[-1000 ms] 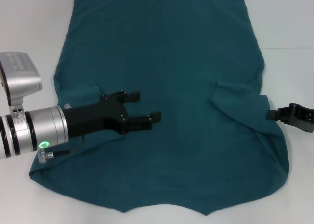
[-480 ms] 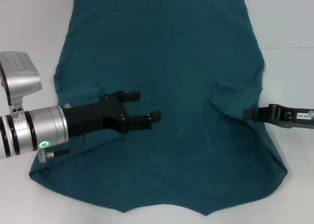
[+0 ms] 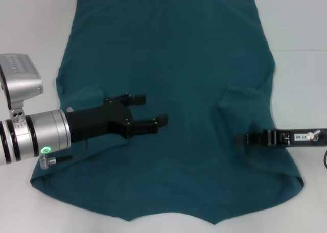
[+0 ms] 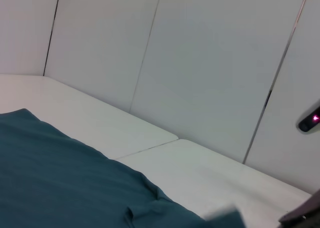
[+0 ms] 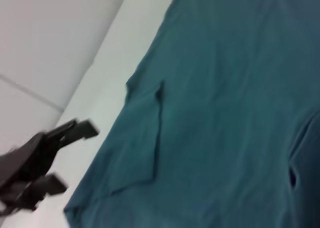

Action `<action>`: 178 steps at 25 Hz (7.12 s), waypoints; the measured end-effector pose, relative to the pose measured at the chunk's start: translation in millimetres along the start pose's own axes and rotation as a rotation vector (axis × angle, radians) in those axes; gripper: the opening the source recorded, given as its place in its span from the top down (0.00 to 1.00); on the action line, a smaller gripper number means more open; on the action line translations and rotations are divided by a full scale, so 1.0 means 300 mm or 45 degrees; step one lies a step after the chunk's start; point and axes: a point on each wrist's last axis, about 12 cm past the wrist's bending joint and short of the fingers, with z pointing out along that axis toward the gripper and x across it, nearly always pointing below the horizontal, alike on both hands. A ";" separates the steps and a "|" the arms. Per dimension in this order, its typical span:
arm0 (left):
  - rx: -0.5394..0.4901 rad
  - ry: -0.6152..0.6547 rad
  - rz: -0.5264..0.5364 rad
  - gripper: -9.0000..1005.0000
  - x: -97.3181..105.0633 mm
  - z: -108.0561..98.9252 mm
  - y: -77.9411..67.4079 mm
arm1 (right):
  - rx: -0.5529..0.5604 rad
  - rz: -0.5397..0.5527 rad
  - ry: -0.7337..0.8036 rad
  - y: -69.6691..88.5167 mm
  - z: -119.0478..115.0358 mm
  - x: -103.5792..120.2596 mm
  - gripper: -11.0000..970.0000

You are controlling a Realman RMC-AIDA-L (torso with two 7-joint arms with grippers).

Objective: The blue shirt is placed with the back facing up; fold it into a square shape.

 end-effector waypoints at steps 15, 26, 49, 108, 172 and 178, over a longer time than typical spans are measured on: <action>-0.042 -0.023 -0.055 0.07 -0.006 -0.018 0.016 | -0.061 -0.023 -0.148 -0.003 -0.066 -0.031 0.35; -0.203 0.011 -0.247 0.07 0.014 -0.133 0.062 | -0.062 -0.124 -0.257 0.020 0.003 -0.050 0.08; -0.483 0.156 -0.519 0.07 0.161 -0.486 0.041 | -0.079 -0.145 -0.283 0.036 0.020 -0.071 0.07; -0.473 0.371 -0.591 0.08 0.215 -0.505 0.026 | -0.070 -0.117 -0.280 0.019 0.002 -0.051 0.07; -0.498 0.409 -0.603 0.97 0.144 -0.459 0.080 | 0.050 0.035 -0.126 -0.053 -0.110 -0.012 0.08; -0.487 0.378 -0.607 0.97 0.135 -0.456 0.080 | 0.115 0.101 -0.008 -0.087 -0.169 0.030 0.08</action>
